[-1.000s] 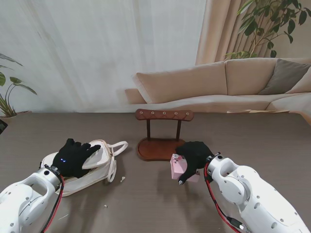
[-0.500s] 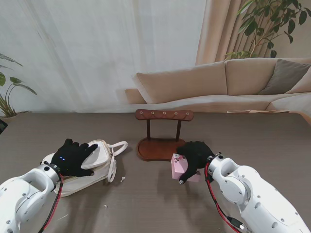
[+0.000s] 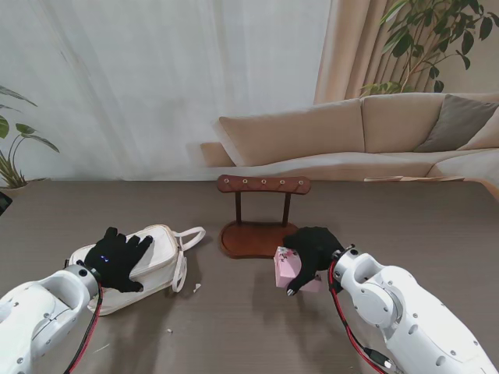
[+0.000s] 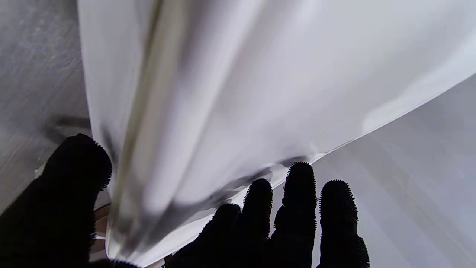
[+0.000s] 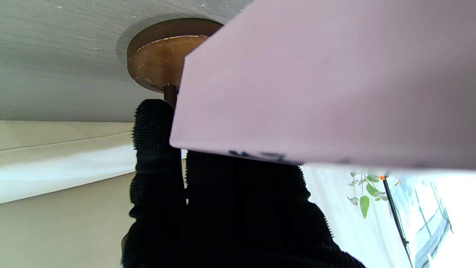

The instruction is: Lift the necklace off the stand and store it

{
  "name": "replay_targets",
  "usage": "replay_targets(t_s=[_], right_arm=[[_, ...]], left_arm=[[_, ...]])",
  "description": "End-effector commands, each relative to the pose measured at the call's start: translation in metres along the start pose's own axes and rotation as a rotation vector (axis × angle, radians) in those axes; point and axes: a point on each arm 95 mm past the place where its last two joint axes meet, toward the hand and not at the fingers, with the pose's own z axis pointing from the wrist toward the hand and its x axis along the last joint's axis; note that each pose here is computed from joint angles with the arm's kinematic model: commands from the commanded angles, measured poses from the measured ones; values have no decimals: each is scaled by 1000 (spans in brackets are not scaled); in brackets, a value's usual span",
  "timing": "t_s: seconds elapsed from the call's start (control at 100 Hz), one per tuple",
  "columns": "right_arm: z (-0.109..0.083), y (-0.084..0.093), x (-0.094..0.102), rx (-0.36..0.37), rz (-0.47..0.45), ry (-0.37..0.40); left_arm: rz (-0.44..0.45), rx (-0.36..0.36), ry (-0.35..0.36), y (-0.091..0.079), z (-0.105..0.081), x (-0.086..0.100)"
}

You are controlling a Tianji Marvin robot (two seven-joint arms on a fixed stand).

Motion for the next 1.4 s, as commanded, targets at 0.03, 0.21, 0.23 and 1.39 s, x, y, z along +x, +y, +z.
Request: replay_targets(t_s=[0.03,0.21,0.23,1.39], right_arm=[[0,-3,3,17,3,6],[0,-3,2,17,4,4],[0,-3,2,16,5,3],[-1,-4,2,20,17,1]], left_arm=[[-27,-20,-19,11,4,4],[-15,6,-63,17,13,9],[-14,8,-66,18,14,9],[-221,290,133,30,23,20]])
